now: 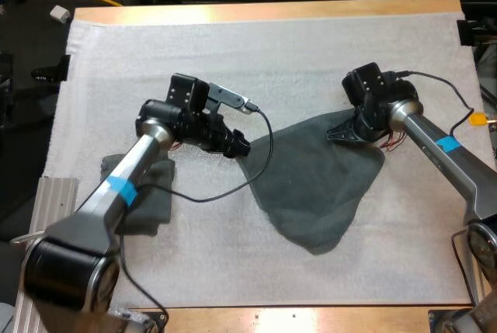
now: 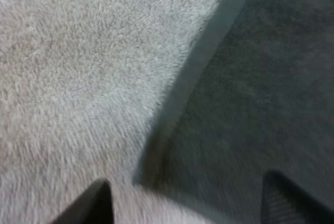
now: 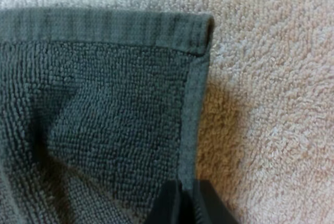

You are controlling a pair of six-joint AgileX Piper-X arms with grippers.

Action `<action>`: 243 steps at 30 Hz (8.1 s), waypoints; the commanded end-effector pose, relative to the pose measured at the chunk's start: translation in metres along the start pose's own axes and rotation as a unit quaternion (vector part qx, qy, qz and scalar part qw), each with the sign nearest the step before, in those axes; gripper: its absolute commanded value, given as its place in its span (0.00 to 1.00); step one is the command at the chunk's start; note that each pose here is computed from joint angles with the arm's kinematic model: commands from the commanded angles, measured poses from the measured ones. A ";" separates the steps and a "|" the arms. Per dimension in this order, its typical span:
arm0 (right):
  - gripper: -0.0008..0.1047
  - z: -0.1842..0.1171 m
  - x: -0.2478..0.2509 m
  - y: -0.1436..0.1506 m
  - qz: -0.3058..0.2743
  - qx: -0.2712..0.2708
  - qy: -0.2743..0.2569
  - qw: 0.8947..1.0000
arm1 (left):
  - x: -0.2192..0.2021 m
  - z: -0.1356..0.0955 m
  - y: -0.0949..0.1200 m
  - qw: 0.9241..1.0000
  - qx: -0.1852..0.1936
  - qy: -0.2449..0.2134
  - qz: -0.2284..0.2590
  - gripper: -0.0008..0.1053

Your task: Pick towel from pile, fold and stack

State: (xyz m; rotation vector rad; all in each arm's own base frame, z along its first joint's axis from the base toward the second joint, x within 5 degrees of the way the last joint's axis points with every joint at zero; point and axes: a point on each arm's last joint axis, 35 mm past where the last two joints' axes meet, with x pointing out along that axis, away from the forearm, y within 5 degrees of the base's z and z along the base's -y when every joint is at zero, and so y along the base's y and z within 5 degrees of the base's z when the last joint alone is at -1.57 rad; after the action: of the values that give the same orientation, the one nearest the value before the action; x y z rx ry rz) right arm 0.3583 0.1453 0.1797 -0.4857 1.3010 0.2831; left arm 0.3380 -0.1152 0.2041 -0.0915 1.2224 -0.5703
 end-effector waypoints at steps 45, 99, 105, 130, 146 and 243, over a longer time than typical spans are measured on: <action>0.01 -0.002 -0.017 -0.004 0.021 0.021 -0.012 0.999 | 0.016 0.024 -0.014 0.998 0.023 0.036 0.050 0.01; 0.01 -0.135 -0.236 0.081 0.090 -0.125 -0.136 0.979 | -0.248 -0.103 -0.105 0.994 0.046 -0.097 0.028 0.35; 0.01 -0.152 -0.196 0.099 0.108 -0.132 -0.096 0.981 | -0.245 -0.124 -0.102 0.995 0.044 -0.092 0.023 0.36; 0.42 -0.158 -0.101 0.133 0.140 -0.047 -0.091 0.985 | -0.245 -0.166 -0.099 0.995 0.023 -0.094 0.006 0.42; 0.24 -0.149 -0.028 0.160 0.112 -0.005 -0.022 0.993 | -0.244 -0.165 -0.100 0.996 0.020 -0.088 -0.003 0.43; 0.04 -0.181 -0.084 0.166 0.065 -0.073 -0.081 0.992 | -0.242 -0.165 -0.101 0.996 0.027 -0.079 -0.028 0.45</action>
State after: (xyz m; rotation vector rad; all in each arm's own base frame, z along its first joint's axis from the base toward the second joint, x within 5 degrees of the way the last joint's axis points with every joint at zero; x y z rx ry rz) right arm 0.1047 0.2059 0.1940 -0.4937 1.1760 0.5325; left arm 0.0986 -0.0514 0.3900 -0.1188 1.0510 -0.6252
